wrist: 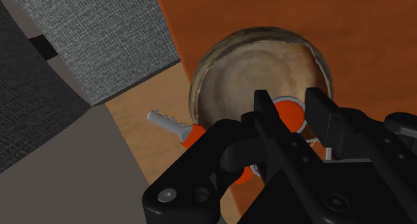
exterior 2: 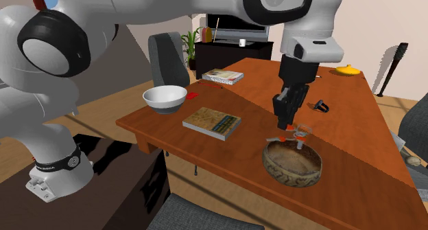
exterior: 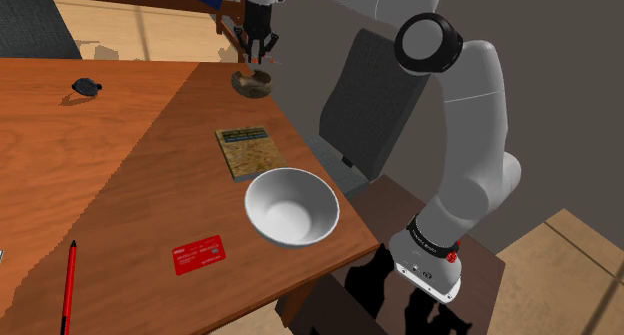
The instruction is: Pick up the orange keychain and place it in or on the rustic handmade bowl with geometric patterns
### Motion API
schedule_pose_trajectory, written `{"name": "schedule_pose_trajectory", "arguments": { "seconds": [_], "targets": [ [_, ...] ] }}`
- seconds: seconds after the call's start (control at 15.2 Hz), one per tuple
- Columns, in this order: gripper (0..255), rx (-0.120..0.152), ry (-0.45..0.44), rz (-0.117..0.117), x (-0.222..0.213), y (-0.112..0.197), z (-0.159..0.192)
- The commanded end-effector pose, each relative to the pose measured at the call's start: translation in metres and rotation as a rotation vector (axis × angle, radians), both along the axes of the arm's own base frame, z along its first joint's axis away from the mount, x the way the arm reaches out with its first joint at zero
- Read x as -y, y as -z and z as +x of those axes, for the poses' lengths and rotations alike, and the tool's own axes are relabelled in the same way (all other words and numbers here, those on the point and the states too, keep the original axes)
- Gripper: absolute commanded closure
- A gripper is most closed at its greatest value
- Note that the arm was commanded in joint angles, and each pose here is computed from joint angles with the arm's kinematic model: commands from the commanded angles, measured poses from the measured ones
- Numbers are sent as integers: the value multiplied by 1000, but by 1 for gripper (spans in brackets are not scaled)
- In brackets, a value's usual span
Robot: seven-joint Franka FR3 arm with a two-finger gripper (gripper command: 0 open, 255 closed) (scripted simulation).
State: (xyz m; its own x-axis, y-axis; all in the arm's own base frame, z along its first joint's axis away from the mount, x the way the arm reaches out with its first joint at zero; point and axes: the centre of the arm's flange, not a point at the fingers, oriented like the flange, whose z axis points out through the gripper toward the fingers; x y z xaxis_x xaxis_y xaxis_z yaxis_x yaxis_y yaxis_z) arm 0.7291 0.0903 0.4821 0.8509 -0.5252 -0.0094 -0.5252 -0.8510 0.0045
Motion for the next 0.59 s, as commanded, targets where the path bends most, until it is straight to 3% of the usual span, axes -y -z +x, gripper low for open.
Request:
{"name": "schedule_pose_trajectory", "arguments": {
  "seconds": [0.0,0.53],
  "targets": [
    [255,1,0,0,0,10,0],
    [255,1,0,0,0,46,0]
  ]
}}
